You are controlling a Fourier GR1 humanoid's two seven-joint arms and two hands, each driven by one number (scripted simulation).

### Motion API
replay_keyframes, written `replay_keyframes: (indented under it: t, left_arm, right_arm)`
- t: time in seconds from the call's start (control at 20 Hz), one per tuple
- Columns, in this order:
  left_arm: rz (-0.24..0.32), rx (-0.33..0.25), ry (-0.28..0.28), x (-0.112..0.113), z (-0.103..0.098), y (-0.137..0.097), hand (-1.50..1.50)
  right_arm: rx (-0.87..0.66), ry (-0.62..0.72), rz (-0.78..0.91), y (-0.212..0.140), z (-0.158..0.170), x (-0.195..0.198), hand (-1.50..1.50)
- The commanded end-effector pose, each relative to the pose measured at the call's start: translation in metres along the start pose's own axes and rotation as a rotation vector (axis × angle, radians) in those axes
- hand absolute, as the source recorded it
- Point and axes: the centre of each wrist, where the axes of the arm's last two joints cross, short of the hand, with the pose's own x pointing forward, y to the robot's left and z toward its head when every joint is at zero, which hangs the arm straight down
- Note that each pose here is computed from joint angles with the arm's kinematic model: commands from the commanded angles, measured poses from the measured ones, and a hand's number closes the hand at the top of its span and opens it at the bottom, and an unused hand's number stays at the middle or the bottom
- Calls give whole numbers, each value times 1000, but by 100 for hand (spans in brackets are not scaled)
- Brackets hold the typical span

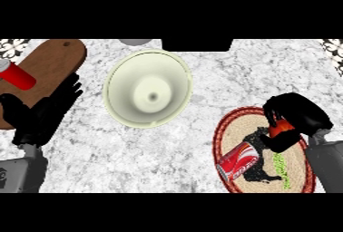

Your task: Pick the tomato from the placemat and place it in the bowl

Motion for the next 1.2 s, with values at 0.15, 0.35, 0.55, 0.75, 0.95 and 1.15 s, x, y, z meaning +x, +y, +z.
replay_keyframes:
  t: [0.15, 0.35, 0.55, 0.75, 0.95, 1.15]
  left_arm:
    - [4, -9, 7, 1, -7, 0, 0]
    - [14, 7, -2, -19, 10, 3, 0]
    - [-4, -9, 8, 14, -3, -3, 0]
    - [12, 6, 9, 1, -6, 15, 0]
    - [12, -15, 9, -16, 5, -5, 0]
    - [40, -6, 13, -2, 0, -8, 0]
  right_arm:
    - [-92, -88, 32, -69, 46, 36, 150]
    - [-160, -121, 62, -104, 79, 47, 150]
    - [-201, -154, 70, -112, 106, 75, 150]
    - [-256, -177, 93, -149, 111, 118, 150]
    - [-248, -233, -24, -155, 102, 142, 150]
    - [-240, -277, -118, -180, 93, 159, 150]
